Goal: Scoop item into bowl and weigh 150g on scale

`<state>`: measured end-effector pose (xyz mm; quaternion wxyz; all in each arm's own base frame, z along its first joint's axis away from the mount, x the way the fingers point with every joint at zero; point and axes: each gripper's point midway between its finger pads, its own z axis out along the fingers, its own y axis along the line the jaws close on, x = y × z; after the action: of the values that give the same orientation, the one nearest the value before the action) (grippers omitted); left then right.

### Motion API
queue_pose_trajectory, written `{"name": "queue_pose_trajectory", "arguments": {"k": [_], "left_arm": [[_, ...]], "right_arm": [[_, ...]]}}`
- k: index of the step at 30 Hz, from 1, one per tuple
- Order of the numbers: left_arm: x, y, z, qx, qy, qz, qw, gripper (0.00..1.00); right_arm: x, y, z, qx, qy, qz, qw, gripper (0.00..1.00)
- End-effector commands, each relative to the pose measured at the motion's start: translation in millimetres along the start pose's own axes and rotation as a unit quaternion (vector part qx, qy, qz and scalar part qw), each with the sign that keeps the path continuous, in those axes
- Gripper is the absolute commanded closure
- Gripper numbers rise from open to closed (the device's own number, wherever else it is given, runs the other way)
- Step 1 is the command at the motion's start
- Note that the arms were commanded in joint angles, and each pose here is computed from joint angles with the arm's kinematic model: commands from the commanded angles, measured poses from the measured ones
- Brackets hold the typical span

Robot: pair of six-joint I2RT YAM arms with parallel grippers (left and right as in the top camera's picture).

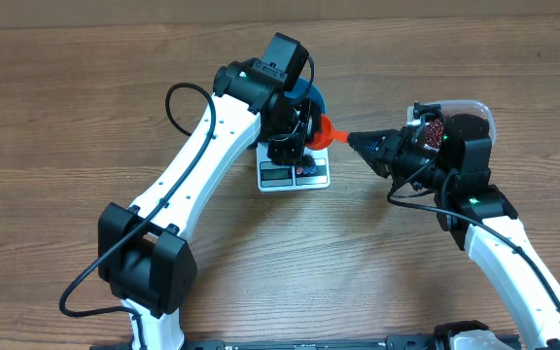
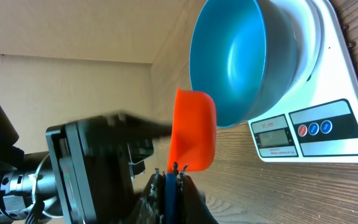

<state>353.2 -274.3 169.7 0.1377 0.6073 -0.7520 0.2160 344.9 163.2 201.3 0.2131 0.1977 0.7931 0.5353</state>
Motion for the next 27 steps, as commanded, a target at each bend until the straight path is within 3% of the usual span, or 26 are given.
{"name": "queue_pose_trajectory", "arguments": {"k": [1, 10, 17, 19, 22, 27], "left_arm": [[12.0, -3.7, -15.9, 0.020, 0.009, 0.048, 0.999, 0.01], [3.6, -9.8, -20.1, 0.029, 0.002, 0.252, 0.967, 0.01], [8.4, -8.2, -23.2, 0.033, 0.029, 0.421, 0.906, 0.00], [9.0, -7.8, -23.2, 0.034, 0.029, 0.475, 0.879, 0.00], [9.0, -7.7, -23.2, 0.036, 0.027, 0.515, 0.856, 0.00], [3.3, -9.0, -22.7, 0.031, 0.010, 0.528, 0.849, 0.00]], "right_arm": [[-3.0, 9.0, -0.9, -0.006, -0.005, -0.032, 0.999, 0.96], [-10.1, -7.7, -5.7, 0.034, -0.028, -0.068, 0.997, 0.96], [-18.7, -31.3, -32.6, 0.117, -0.065, -0.082, 0.988, 0.96], [-24.2, -25.7, -52.1, 0.145, -0.092, -0.104, 0.980, 0.96], [-28.4, -13.7, -75.2, 0.173, -0.121, -0.135, 0.968, 0.96], [-31.4, -0.8, -113.5, 0.231, -0.170, -0.167, 0.944, 0.96]]}}
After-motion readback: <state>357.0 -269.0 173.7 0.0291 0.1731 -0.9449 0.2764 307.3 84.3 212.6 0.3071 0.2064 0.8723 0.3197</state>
